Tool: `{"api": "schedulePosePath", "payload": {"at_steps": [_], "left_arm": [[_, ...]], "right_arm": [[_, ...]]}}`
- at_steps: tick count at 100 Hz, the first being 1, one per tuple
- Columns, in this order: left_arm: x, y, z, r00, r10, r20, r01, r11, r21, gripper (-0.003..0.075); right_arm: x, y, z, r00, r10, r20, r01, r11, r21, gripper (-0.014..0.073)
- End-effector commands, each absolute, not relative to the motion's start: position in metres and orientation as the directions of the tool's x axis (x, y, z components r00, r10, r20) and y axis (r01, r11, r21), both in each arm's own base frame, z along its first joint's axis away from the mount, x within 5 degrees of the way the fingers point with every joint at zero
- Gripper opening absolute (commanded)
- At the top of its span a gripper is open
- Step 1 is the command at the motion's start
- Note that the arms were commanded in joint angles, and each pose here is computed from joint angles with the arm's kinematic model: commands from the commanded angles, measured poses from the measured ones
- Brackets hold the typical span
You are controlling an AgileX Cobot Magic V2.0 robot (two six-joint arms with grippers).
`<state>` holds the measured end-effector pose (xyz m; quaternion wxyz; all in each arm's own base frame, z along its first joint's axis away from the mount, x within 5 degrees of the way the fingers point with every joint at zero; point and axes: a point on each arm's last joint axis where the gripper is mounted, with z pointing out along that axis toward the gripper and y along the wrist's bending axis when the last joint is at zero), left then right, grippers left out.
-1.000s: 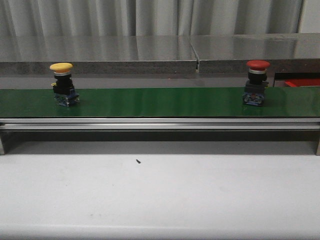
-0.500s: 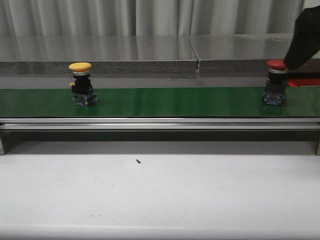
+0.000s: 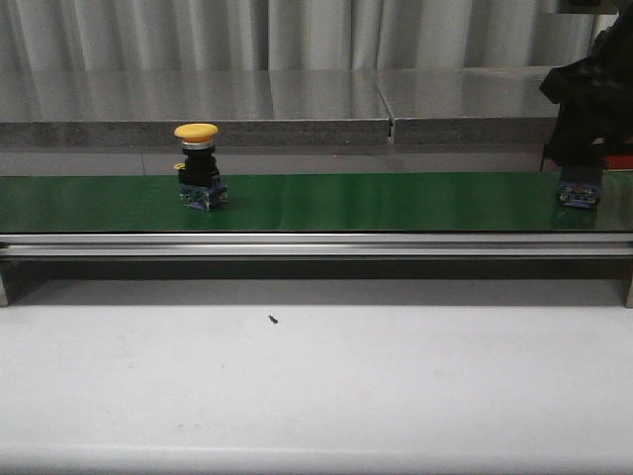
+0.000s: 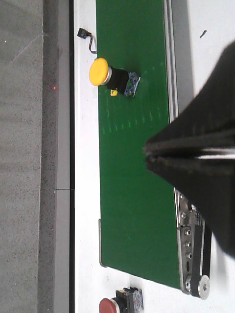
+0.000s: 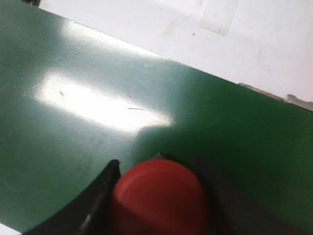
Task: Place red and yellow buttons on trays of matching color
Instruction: 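Grasp the red button arriving at the belt's end with the right gripper, then lower the red button into the red tray and open the right gripper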
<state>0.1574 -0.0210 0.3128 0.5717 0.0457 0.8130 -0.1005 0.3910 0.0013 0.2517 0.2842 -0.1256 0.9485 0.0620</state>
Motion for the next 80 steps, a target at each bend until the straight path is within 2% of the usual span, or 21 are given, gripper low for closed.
{"api": "schedulePosePath", "payload": {"at_steps": [1,22,42,53,67,80], "left_arm": [[0.159,-0.019,0.327,-0.267,-0.074,-0.961,0.165,0.979,-0.122,-0.0019],[0.159,-0.019,0.327,-0.267,-0.074,-0.961,0.165,0.979,-0.122,-0.0019],[0.159,-0.019,0.327,-0.267,-0.074,-0.961,0.165,0.979,-0.122,-0.0019],[0.159,-0.019,0.327,-0.267,-0.074,-0.961,0.165,0.979,-0.122,-0.0019],[0.159,-0.02,0.327,-0.269,-0.074,-0.96,0.166,0.978,-0.122,-0.0019],[0.159,-0.02,0.327,-0.269,-0.074,-0.96,0.166,0.978,-0.122,-0.0019]], "right_arm": [[0.389,0.002,0.281,-0.777,-0.169,-0.607,-0.253,0.966,0.056,0.0057],[0.392,-0.022,0.313,-0.765,-0.08,-0.638,-0.173,0.981,0.084,0.0055],[0.39,-0.088,0.351,-0.695,0.026,-0.718,-0.017,0.998,0.053,0.0055],[0.38,-0.133,0.364,-0.674,0.093,-0.733,0.087,0.995,0.046,0.0055],[0.37,-0.182,0.361,-0.646,0.197,-0.738,0.223,0.973,0.064,0.0055],[0.375,-0.214,0.333,-0.651,0.261,-0.712,0.292,0.953,0.082,0.0055]]}}
